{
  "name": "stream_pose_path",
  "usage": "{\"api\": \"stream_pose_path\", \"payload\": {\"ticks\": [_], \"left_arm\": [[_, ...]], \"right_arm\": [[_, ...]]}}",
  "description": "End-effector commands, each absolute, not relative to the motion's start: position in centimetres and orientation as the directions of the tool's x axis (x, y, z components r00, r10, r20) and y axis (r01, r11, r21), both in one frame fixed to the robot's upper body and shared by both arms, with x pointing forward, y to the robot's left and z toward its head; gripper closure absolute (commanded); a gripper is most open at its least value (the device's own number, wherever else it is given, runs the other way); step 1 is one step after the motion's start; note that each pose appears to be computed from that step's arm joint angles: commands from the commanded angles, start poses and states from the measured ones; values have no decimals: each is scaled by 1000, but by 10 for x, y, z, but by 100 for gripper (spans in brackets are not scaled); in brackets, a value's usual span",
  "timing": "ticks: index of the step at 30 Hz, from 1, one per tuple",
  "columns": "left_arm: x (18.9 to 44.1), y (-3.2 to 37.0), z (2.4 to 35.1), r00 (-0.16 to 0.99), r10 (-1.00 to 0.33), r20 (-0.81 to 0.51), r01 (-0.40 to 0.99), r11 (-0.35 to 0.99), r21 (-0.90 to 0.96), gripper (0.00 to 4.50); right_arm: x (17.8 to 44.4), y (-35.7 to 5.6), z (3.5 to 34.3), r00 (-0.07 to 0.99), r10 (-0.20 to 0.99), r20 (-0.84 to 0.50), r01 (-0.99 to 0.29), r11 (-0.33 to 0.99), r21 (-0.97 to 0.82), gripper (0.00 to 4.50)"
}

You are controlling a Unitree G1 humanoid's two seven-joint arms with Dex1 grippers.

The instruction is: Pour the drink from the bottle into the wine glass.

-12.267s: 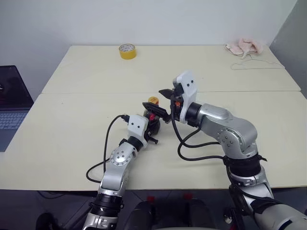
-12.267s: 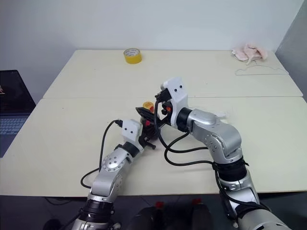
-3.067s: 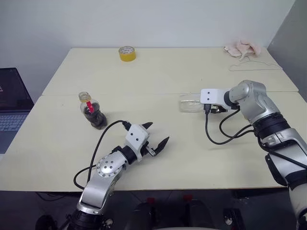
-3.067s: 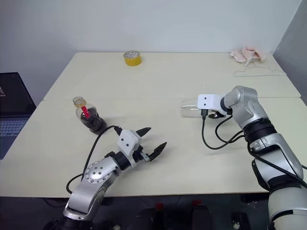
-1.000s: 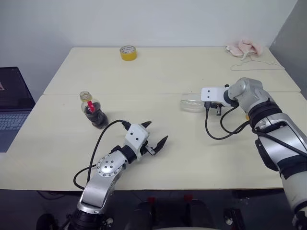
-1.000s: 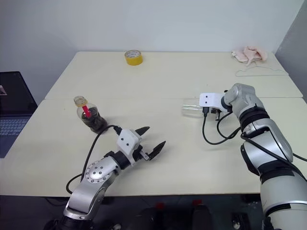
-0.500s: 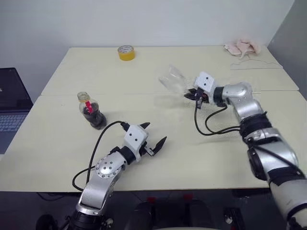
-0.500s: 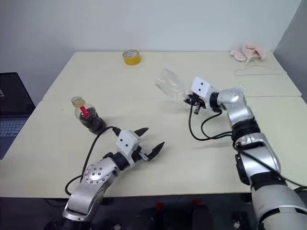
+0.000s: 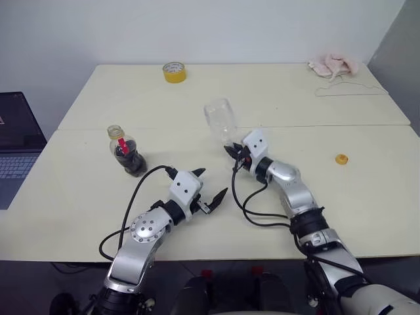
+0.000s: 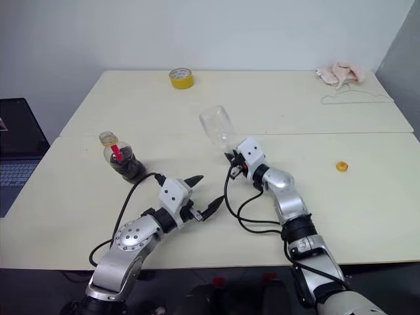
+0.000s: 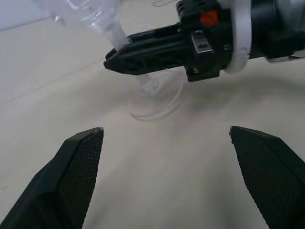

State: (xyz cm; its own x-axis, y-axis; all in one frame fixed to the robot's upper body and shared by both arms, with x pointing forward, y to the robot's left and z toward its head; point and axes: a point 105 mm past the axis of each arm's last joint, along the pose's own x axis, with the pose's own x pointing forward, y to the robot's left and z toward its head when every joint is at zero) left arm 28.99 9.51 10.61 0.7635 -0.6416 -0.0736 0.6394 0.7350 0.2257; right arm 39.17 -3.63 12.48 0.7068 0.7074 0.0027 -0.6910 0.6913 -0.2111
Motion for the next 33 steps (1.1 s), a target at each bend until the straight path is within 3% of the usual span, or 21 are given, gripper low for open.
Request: {"api": "stream_pose_path", "payload": {"ticks": [1,10,23,31,33], "left_arm": [[289,97,115,763,-645,-41,635,735,240,0],[291,97,115,754,-655,-48,644,723,249,0],[293,95,117,744,-666,-51,655,711,257,0],[293,96,117,744,-666,-53,653,710,262,0],[293,96,117,744,-666,-53,653,710,263,0]], "right_arm": [[387,-43,118,714,699,-21,-687,695,-215,434],[368,-85,65,712,653,-258,-701,673,-234,434],[355,-92,39,646,638,-418,-745,646,-165,434],[355,-91,39,642,652,-403,-749,646,-148,434],[356,-91,39,646,649,-402,-745,651,-145,361]]}}
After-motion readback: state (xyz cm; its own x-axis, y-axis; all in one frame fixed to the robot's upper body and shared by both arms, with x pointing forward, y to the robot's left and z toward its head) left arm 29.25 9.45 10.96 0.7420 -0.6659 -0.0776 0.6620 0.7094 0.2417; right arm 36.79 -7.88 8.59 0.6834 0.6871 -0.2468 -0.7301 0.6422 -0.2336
